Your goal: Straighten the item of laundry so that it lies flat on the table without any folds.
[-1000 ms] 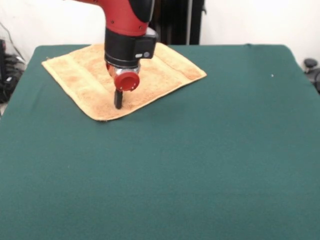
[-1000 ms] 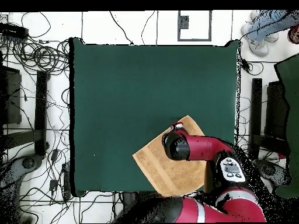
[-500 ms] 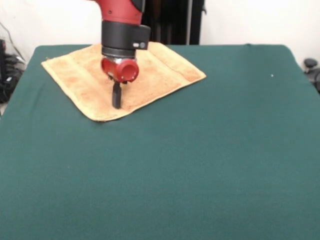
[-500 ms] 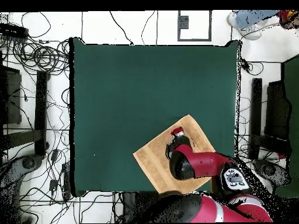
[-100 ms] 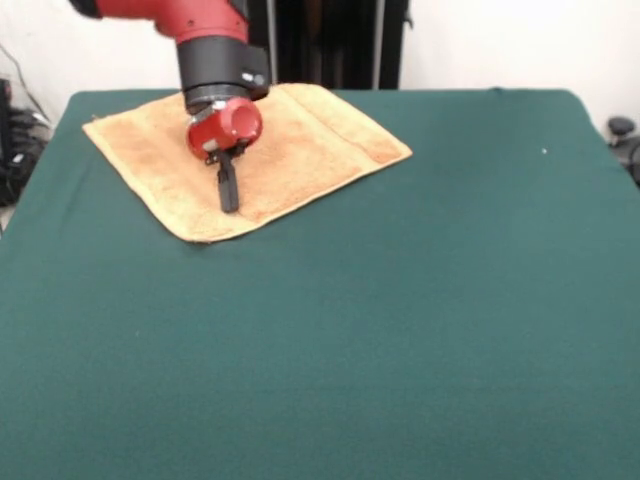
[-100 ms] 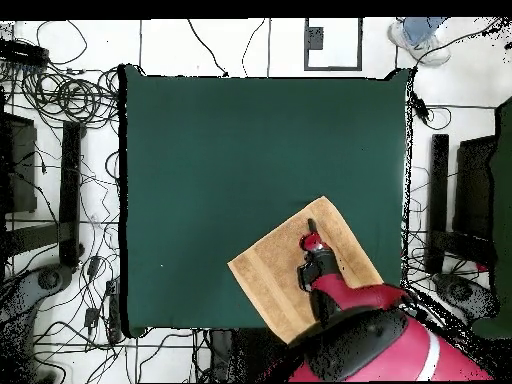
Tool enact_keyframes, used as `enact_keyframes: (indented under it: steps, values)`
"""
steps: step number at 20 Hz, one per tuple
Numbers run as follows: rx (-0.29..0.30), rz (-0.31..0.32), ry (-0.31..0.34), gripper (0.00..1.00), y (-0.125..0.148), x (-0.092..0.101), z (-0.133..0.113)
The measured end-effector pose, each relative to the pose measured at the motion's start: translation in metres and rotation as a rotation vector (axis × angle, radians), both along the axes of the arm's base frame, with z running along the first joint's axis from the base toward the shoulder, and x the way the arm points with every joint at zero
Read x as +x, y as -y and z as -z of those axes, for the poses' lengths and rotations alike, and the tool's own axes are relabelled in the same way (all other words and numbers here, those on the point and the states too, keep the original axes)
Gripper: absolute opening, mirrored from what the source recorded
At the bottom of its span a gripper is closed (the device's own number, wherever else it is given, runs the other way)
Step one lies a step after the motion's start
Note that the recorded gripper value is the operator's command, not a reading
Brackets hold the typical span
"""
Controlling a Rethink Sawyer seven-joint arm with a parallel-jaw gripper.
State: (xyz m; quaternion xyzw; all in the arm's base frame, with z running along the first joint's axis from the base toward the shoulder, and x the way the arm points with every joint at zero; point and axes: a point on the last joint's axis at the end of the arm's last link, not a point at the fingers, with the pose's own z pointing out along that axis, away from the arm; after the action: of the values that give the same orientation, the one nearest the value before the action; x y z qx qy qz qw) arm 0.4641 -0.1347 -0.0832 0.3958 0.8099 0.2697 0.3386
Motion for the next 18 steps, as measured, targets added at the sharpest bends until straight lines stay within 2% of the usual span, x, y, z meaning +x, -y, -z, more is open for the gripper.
enact_keyframes:
  steps: [1,5,12,18]
  values:
    - [0.019,-0.005,0.037,0.00,0.002,-0.003,0.004]
    - [0.045,-0.020,0.118,0.00,0.006,-0.010,0.012]
    - [0.021,-0.033,0.142,0.00,0.005,-0.011,0.015]
    - [-0.033,-0.029,0.134,0.00,0.000,-0.009,0.013]
